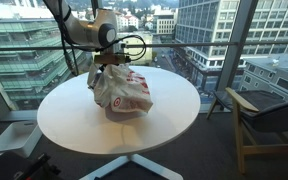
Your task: Remove the items from the plastic bag and put them on the table.
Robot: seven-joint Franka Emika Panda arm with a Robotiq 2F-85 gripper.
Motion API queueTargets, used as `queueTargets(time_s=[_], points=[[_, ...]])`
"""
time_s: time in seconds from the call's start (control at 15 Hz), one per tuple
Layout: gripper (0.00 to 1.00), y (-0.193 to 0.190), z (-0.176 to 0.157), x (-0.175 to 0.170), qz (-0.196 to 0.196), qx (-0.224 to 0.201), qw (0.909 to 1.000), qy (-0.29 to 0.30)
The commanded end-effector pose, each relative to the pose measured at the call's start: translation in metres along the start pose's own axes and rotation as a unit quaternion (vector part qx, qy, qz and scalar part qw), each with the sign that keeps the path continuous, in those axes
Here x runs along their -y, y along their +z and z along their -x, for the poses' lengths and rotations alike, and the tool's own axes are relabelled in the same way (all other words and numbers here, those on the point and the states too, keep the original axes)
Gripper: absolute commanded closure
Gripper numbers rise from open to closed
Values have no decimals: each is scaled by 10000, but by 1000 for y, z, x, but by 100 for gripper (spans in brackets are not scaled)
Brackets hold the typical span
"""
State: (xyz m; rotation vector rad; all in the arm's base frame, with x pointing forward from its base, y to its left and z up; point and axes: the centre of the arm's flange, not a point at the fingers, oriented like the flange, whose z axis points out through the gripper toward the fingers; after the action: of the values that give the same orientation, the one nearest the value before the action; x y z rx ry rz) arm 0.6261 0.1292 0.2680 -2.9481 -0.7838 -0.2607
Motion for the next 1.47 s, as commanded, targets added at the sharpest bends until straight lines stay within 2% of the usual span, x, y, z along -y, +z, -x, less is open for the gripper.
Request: queueTargets(time_s=[0.0,0.13,0.33,0.53,0.8,1.0,1.2,1.4], points=[[98,-40,-17,-5,-948,124,9943,471],[97,-60,-19,-3,-1531,193,9856,686],[97,-98,-19,0,-2378,157,9662,984],[98,-155,-9,21,-2886,-161,9541,788],[98,-220,6,61,-3060,-340,9513,129],[98,-242,19,97,-3212,-279,9451,-533],[98,-239,27,138,-2999,-378,9440,-1325],[98,-215,23,165,-2749,-469,9437,-1780]])
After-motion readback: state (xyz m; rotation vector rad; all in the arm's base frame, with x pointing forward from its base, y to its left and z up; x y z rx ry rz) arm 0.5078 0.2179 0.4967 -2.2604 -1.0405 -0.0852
